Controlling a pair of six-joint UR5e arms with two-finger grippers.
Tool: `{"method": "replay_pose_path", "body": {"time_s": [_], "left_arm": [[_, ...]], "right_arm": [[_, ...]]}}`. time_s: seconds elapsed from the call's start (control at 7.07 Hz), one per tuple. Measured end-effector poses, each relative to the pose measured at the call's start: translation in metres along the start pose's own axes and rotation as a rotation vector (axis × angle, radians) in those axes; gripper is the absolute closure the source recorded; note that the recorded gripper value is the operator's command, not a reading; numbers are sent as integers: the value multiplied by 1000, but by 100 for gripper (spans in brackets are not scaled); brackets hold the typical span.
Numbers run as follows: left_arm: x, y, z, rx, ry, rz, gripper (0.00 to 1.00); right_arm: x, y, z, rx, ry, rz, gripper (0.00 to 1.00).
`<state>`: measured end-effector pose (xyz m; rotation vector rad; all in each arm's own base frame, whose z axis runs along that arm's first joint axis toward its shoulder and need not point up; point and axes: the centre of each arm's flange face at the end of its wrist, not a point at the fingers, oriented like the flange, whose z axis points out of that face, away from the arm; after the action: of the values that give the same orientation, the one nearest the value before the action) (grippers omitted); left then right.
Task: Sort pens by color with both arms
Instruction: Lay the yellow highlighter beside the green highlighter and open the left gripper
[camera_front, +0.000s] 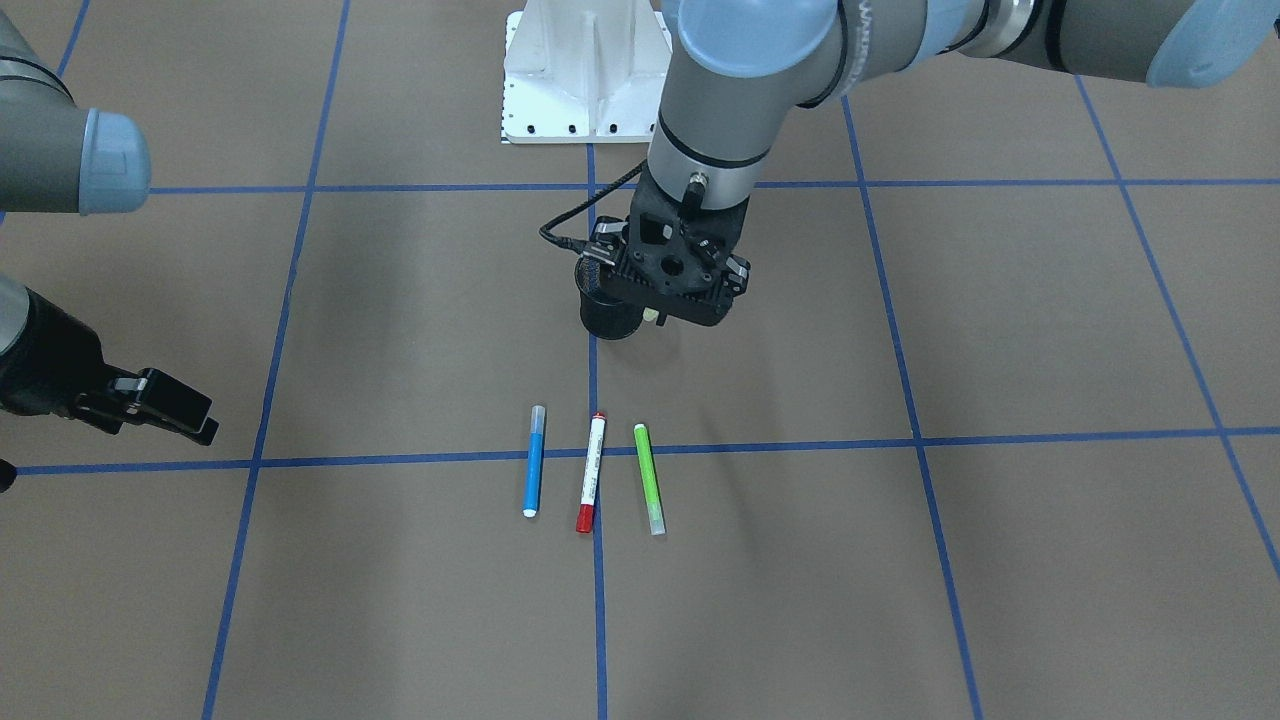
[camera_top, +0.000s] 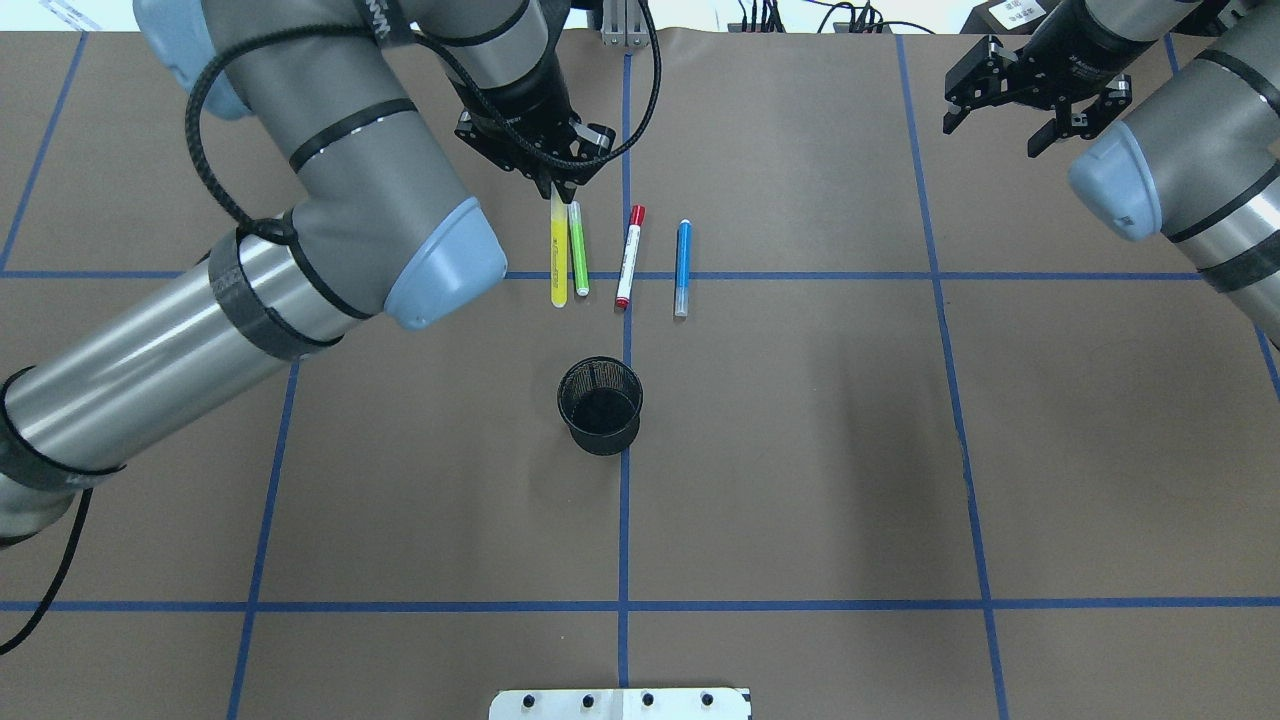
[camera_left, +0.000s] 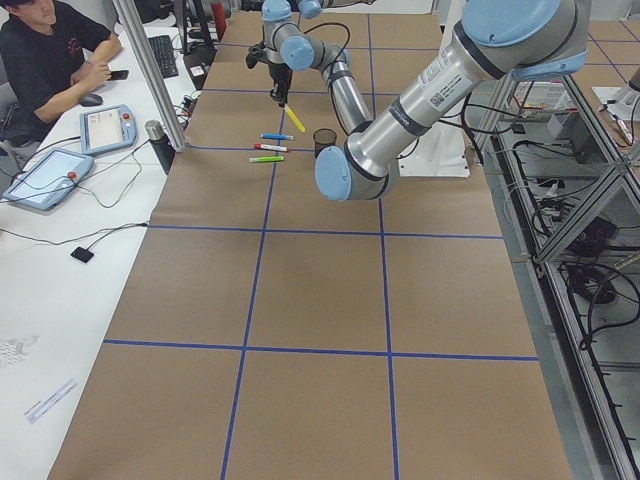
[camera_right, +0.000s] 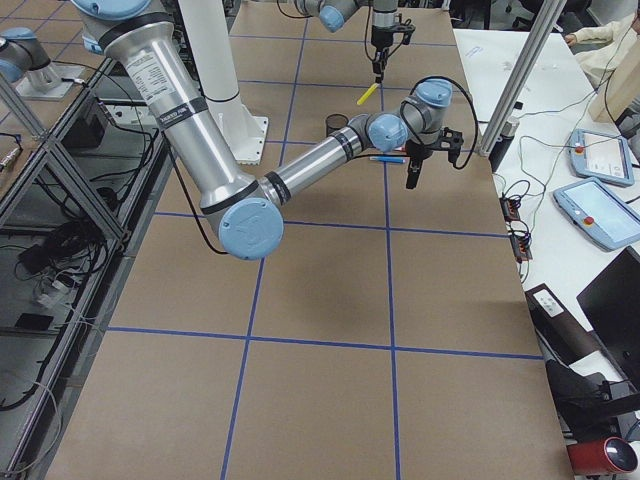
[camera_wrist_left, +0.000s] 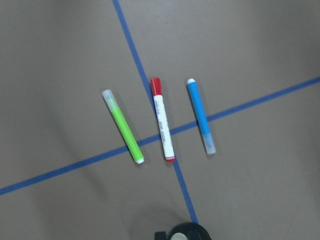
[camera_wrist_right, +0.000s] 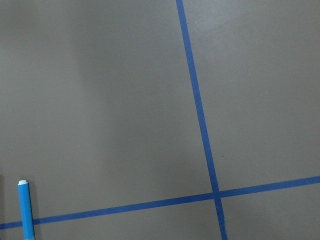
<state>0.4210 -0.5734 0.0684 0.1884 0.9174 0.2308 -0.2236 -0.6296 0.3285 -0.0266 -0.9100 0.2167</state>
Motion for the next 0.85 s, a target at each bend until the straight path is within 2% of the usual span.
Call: {"method": "replay_pose_path", "body": {"time_s": [0.42, 0.85], "left_arm": [[-68, -67, 28, -51, -48, -82, 88], [-107, -99, 74, -110, -73, -128, 87]], "right_arm": [[-2, 2, -4, 6, -5, -7, 1], [-4, 8, -5, 7, -10, -16, 1]]}}
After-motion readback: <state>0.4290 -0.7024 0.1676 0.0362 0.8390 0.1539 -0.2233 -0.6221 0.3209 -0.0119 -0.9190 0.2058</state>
